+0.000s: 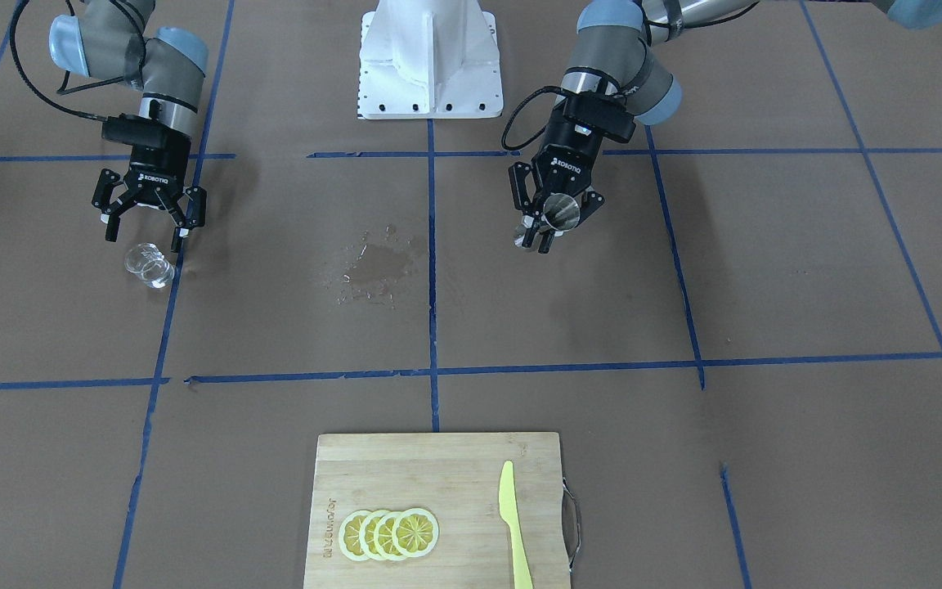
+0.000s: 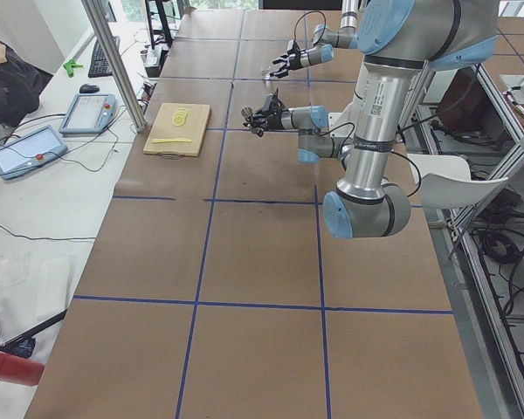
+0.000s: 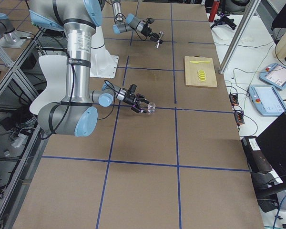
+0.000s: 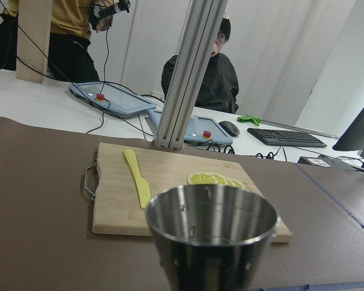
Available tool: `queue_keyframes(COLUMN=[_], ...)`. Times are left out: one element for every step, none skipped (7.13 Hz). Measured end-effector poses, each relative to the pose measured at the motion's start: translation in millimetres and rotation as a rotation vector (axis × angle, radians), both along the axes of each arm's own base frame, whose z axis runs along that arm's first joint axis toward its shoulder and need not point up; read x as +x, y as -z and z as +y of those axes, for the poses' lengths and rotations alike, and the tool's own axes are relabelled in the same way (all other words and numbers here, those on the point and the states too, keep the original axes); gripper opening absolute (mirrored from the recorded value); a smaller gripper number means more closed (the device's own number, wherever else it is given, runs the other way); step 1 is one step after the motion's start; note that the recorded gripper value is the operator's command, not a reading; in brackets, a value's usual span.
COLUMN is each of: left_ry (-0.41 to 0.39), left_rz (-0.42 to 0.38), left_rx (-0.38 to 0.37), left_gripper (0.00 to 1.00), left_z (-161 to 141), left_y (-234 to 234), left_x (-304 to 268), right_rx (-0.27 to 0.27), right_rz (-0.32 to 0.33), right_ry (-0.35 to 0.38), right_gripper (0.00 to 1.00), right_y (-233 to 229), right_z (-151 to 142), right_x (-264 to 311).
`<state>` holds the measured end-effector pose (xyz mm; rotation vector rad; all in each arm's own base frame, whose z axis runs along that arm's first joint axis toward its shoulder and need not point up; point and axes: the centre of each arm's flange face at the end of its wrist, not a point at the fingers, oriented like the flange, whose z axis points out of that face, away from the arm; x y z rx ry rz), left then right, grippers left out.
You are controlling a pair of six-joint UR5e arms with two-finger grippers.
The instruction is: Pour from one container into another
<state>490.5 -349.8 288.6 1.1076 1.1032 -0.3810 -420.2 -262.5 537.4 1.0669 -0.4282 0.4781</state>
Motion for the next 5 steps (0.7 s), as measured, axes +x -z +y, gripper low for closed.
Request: queue_keyframes(left_ry=[-0.001, -0.001, 0.0, 0.0, 0.0], left_rz=[-0.004, -0.007, -0.009, -0.01, -0.01], left_rx=[-0.001, -0.002, -0.003, -0.003, -0.003], left_gripper=[0.0, 0.0, 0.0, 0.0, 0.0], left_z=[0.2, 0.4, 0.4, 0.6, 0.6], left_y=[-1.7, -3.2, -4.1, -4.3, -4.3], left_x=[1.4, 2.6, 3.2, 3.5, 3.5], right_rx=[0.002, 0.003, 0.004, 0.004, 0.004], right_rz=[-0.006, -0.023, -0.037, -0.043, -0.048], right_ry=[-0.01, -0.02, -0.031, -0.041, -0.047], right_gripper=[0.99, 0.99, 0.99, 0.99, 0.99], right_y=[0.8, 5.8, 10.4, 12.3, 13.9], right_z=[-3.7, -7.5, -11.9, -16.1, -19.0], right_x=[-2.8, -7.2, -9.8, -9.8, -9.7])
